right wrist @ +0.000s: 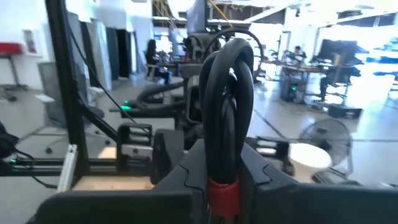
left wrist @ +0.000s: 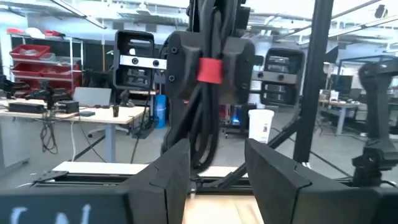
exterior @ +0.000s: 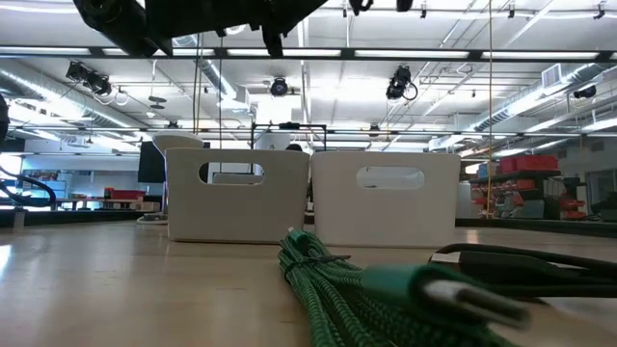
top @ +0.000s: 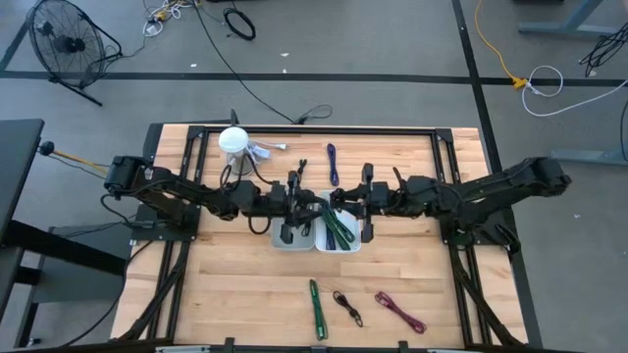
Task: Pick & Place USB Port
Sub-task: Put the black charger cable into the gray bin
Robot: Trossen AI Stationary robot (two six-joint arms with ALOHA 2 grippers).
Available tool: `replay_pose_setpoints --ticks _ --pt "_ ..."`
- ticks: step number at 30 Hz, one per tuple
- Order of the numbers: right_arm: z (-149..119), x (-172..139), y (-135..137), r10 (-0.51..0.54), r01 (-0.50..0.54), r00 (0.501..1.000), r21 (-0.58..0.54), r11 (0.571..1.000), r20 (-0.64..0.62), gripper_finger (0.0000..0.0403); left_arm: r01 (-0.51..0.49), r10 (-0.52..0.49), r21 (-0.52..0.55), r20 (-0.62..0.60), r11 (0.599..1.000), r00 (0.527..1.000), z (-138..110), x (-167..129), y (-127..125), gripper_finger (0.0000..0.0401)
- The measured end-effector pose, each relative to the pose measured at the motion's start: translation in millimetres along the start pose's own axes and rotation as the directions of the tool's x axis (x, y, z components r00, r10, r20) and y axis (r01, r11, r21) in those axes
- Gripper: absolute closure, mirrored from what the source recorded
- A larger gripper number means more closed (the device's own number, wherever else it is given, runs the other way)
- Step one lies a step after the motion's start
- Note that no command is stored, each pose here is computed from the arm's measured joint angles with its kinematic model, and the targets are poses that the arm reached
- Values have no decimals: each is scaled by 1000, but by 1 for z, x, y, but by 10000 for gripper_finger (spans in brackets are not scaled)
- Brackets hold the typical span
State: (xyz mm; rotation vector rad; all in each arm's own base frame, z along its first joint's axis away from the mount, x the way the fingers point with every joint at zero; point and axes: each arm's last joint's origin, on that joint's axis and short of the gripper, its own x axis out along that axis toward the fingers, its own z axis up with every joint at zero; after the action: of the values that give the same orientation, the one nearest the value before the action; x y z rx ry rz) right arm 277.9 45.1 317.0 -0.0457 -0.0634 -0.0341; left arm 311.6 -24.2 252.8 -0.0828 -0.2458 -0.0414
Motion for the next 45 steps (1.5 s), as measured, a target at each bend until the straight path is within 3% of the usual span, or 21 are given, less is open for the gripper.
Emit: replay_pose_setpoints --ticks 6,14,20,23,27,29,34,38,45 --pt "-11 14 -7 48 -49 999 27 998 18 369 -65 65 32 0 997 998 0 0 2 243" --pt "-21 26 -16 45 -47 998 50 998 33 369 -73 74 39 -5 997 997 -1 0 2 243" --pt "-26 33 -19 101 -106 992 64 992 68 369 -88 89 38 -5 995 996 -1 0 3 247" --pt "-27 33 -21 97 -101 993 67 993 65 369 -89 90 29 -5 996 996 -1 0 3 282" --pt "-28 33 -22 99 -103 994 72 992 52 372 -88 89 31 -20 996 996 -3 0 3 372" --pt "-28 33 -22 105 -109 993 72 991 51 371 -93 93 31 -21 995 995 -3 0 3 374" --pt "-29 33 -23 91 -94 995 69 993 43 295 -129 129 16 -31 992 991 -4 -1 4 374" --pt "-30 33 -26 17 -19 999 70 997 28 228 -219 219 9 -53 976 974 -6 -1 7 374" --pt "-27 22 -34 -171 175 982 52 983 -73 177 -455 449 6 -177 891 876 -15 -7 14 375"
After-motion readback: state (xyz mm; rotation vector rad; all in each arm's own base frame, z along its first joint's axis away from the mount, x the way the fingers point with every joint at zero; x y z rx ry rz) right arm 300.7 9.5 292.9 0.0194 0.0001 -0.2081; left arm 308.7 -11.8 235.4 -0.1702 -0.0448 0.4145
